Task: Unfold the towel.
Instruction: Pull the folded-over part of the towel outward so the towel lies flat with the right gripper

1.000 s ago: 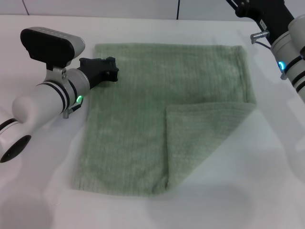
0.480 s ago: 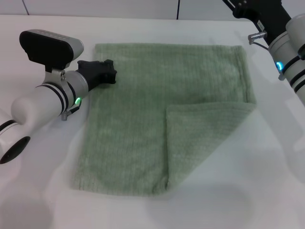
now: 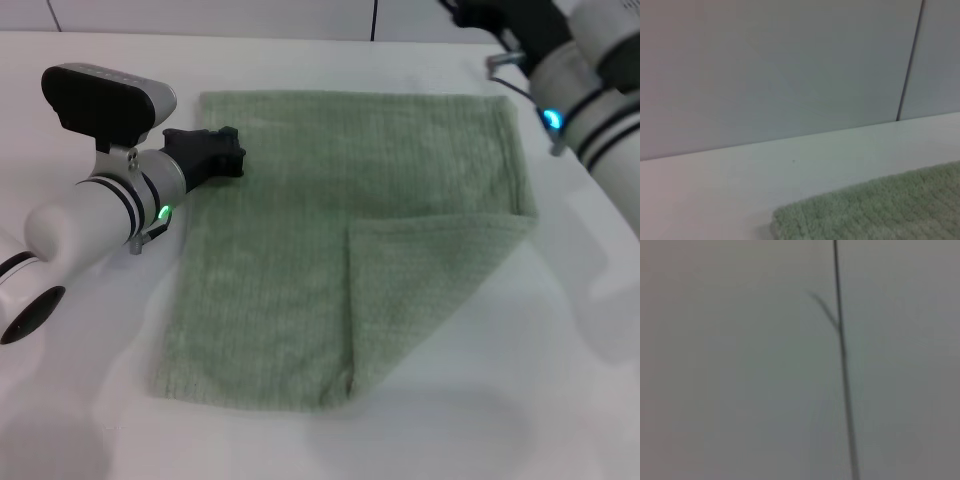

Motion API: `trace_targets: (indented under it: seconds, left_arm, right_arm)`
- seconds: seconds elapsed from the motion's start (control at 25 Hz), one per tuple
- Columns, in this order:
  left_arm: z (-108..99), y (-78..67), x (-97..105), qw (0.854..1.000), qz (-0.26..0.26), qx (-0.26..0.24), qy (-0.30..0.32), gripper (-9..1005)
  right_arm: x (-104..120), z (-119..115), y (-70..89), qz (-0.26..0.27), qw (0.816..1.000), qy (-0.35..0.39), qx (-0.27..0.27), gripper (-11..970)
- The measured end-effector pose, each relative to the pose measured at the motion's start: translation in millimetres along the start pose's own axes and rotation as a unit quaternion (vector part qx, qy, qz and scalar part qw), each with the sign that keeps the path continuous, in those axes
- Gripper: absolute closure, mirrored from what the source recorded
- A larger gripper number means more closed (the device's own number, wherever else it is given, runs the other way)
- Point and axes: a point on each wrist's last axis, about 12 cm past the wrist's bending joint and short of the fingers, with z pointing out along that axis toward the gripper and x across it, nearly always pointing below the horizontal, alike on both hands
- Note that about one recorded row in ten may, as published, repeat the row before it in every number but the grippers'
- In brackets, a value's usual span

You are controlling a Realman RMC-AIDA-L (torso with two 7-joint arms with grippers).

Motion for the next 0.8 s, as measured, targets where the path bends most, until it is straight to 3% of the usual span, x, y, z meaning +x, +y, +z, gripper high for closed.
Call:
trace_targets:
  seconds: [0.12, 0.24, 0.36, 0.64, 0.8]
  left_arm:
    - [0, -0.9, -1, 1.0, 0.0, 0.002, -0.002, 993]
    - [0, -1.6, -1, 1.0, -0.001, 0.003, -0.003, 993]
    - [0, -1.1, -1, 1.0, -0.001, 0.003, -0.003, 993]
    - [-1, -0.1, -1, 1.0, 0.0, 0.002, -0.003, 992]
    - [-1, -0.3, -1, 1.0, -0.001, 0.003, -0.005, 992]
  right_arm:
    - [-7, 9, 12.8, 0.011, 1.0, 0.019, -0.017, 136]
    - [-21, 21, 35.4, 0.015, 0.998, 0.046, -0.047, 136]
    - [-45, 33, 65.3, -0.012, 0.988, 0.132, -0.084, 136]
    - [-88, 31, 74.8, -0.061, 0.974, 0.202, -0.088, 137]
    - [-101, 28, 75.3, -0.088, 0.961, 0.246, -0.09, 137]
